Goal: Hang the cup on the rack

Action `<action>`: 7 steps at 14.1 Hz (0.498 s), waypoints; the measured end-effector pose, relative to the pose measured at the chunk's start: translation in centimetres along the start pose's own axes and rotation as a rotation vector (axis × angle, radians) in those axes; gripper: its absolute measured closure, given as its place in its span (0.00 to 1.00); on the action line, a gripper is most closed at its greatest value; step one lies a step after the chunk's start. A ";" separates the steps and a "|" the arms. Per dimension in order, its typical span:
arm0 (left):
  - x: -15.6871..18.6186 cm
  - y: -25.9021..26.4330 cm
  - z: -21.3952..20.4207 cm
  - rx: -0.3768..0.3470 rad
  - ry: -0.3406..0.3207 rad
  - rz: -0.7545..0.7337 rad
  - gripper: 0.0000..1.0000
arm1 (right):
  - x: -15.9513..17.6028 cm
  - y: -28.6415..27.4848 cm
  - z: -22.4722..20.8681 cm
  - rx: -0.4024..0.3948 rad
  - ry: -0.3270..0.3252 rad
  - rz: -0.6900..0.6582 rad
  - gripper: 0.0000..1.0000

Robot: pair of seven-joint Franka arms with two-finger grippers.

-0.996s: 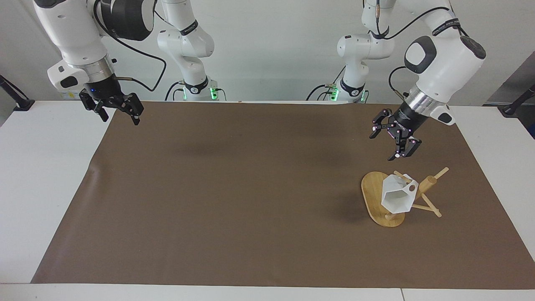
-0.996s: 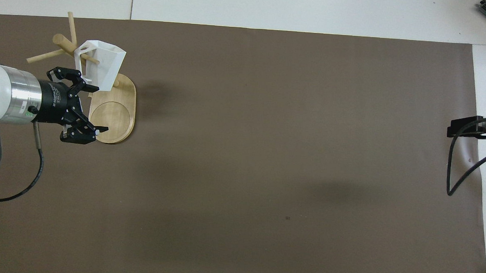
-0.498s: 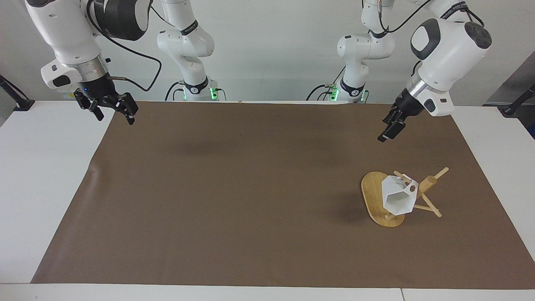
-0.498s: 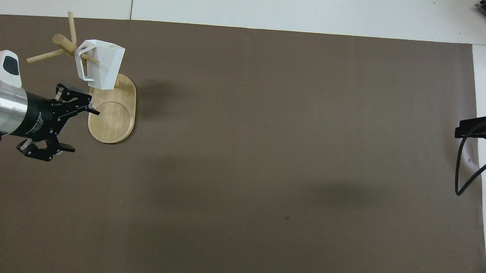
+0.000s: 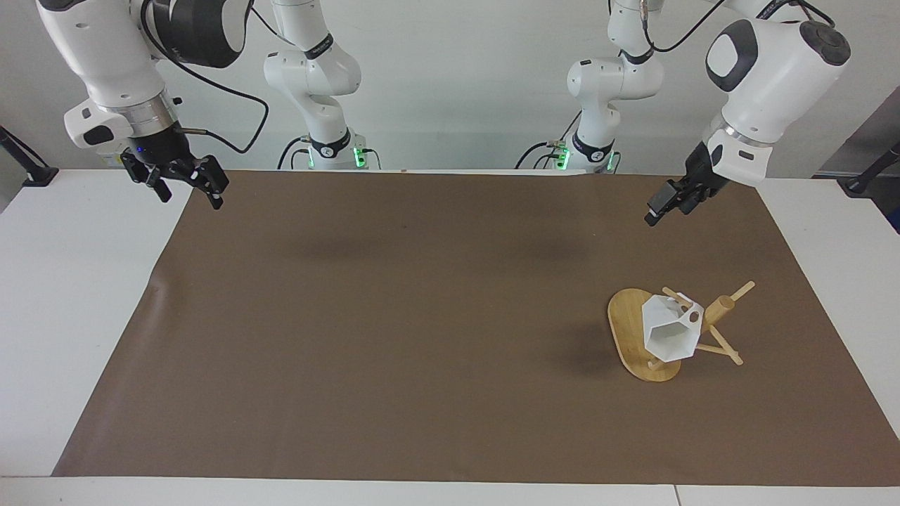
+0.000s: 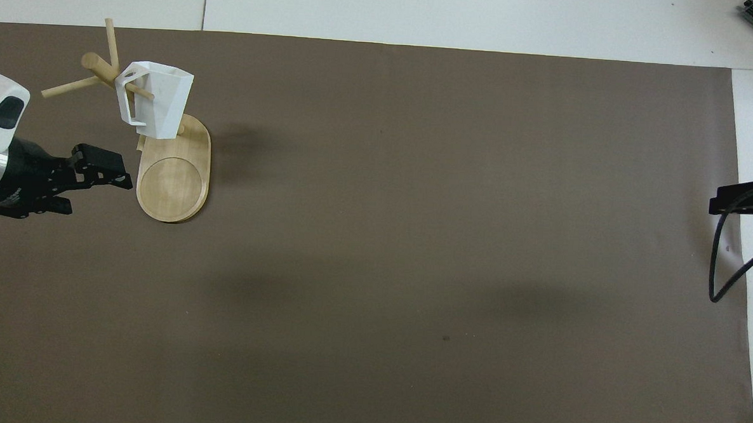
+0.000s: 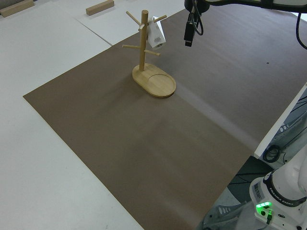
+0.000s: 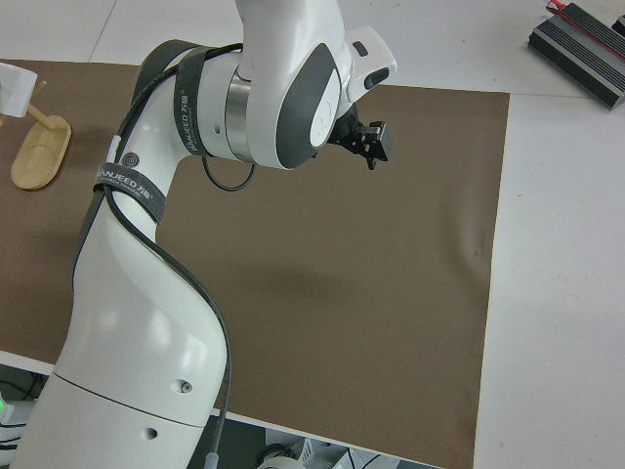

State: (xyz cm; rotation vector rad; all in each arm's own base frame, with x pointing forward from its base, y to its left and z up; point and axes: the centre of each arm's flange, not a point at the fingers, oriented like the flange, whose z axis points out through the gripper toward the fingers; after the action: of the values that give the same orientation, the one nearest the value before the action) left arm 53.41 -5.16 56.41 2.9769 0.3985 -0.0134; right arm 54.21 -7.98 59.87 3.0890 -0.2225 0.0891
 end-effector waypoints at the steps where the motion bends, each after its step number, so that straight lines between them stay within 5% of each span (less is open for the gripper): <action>1: 0.2 -0.5 -0.2 0.029 0.012 0.076 0.00 | 0.0 -0.1 0.0 0.000 0.000 -0.002 0.00; 7: 0.6 -1.5 -4.3 0.072 0.031 0.277 0.00 | 0.0 -0.8 0.1 0.001 -0.003 -0.015 0.00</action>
State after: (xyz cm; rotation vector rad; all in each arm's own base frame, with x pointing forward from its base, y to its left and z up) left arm 53.59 -3.02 60.41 3.0781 -0.0138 0.0486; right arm 54.30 -7.15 59.70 3.0913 -0.1992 0.0836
